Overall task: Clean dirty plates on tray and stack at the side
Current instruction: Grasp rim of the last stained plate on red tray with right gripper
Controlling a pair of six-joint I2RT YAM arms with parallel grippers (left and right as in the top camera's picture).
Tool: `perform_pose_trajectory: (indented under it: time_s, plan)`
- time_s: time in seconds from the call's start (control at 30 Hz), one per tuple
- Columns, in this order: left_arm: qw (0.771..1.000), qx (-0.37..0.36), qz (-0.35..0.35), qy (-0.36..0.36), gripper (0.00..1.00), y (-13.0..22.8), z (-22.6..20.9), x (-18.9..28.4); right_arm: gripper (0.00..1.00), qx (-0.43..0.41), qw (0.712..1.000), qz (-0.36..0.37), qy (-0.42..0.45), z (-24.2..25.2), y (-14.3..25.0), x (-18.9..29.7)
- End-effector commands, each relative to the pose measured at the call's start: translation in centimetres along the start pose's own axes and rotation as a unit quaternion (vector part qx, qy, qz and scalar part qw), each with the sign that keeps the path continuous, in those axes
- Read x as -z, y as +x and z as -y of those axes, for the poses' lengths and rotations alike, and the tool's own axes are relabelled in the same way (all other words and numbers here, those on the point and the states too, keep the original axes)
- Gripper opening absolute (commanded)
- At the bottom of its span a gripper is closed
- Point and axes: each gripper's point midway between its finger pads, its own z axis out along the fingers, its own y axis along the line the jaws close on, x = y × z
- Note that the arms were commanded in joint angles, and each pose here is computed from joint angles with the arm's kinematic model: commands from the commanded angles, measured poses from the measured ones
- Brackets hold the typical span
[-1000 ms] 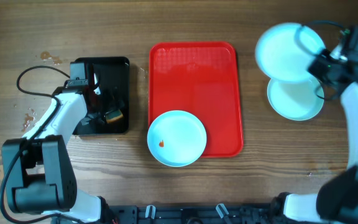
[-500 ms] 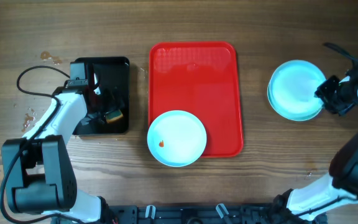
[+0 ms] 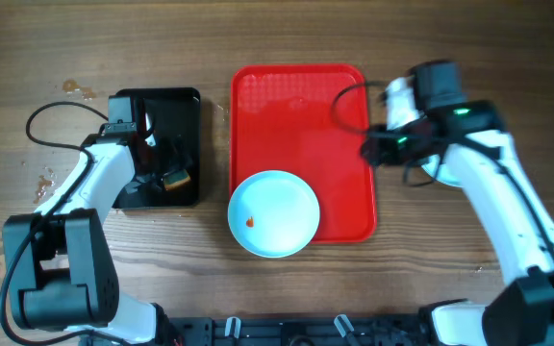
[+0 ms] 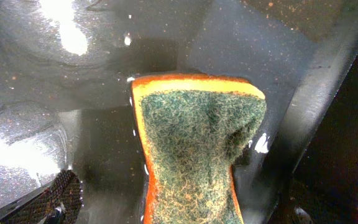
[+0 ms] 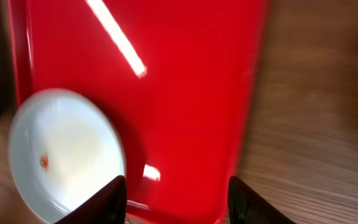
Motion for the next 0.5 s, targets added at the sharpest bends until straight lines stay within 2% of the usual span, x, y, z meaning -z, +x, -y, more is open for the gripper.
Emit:
perform_pose_trajectory:
  time_s: [0.0,0.13,0.27,0.43,0.47]
  plan:
    - [1.0,-0.003,-0.002,0.006,1.0,0.1,0.3,-0.1,0.48,0.07,0.993,-0.09,-0.023,-2.8,4.8,-5.1]
    - [1.0,-0.003,-0.002,0.006,1.0,0.1,0.3,-0.1,0.48,0.111,0.985,-0.126,-0.045,-5.4,8.1,-7.5]
    - [1.0,-0.003,-0.002,0.006,1.0,0.1,0.3,-0.1,0.49,0.055,0.992,-0.113,-0.028,-5.0,9.2,-9.9]
    - [1.0,-0.003,-0.002,0.006,1.0,0.1,0.3,-0.1,0.38,0.042,0.994,-0.096,-0.024,-4.7,8.9,-10.7]
    - [1.0,-0.003,-0.002,0.006,1.0,0.1,0.3,-0.1,0.3,0.044,0.994,-0.092,-0.025,-4.7,8.7,-10.8]
